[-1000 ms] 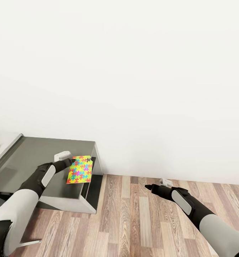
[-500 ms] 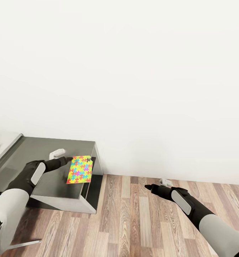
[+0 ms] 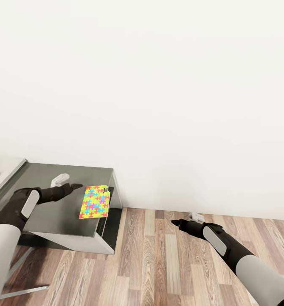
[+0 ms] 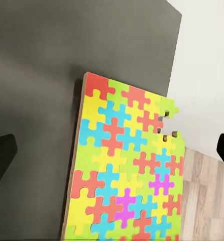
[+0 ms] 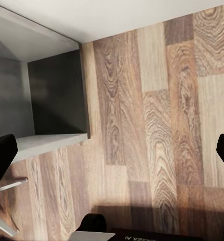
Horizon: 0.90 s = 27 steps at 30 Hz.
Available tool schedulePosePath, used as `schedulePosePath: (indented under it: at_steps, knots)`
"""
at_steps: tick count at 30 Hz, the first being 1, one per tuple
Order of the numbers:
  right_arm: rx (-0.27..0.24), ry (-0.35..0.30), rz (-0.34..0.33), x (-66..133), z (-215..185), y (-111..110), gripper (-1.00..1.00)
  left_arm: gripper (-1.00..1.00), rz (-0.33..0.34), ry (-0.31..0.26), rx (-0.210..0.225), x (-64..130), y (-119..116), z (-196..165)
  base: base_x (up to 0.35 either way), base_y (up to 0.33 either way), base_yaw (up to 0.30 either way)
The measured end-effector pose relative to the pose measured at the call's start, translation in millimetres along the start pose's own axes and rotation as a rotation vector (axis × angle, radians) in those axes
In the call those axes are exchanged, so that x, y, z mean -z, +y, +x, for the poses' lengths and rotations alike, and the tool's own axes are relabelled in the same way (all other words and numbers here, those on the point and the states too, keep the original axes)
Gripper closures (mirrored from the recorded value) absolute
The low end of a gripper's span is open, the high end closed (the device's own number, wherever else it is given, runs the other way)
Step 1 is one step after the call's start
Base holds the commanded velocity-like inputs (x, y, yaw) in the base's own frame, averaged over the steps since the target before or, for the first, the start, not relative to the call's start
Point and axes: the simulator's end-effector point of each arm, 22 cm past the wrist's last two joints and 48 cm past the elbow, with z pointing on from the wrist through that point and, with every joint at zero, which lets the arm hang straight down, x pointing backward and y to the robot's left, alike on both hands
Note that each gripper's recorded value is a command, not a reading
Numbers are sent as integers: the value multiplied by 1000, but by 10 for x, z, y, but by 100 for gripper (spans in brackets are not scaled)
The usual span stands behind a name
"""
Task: Put all the toys in the child's room - the three board games (two on the bed and one on the table), the two jigsaw puzzles on the table, and the tennis ball on the table - inside the toy box on the table in the child's room.
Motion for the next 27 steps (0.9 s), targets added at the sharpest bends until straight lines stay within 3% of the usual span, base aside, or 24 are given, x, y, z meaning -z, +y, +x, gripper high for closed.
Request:
schedulePosePath:
  at_steps: [7,12,17,23,27]
  knots:
    - [2,1,-1,-5,8,11,-100,-100,11,24,8,87,-42,-37,0,0,0]
    - [-2,-6,-6,-2,-19,30,-100,-100,194,78,31,139,-482,55,0,0,0]
    - [-6,-7,-15,-16,-12,86,-100,-100,292,103,44,190,-701,102,0,0,0]
    - [-23,0,-59,-96,69,375,-100,-100,340,120,63,240,-791,126,0,0,0]
    - [-31,-14,-107,-176,116,716,-100,-100,430,130,72,313,-977,135,0,0,0]
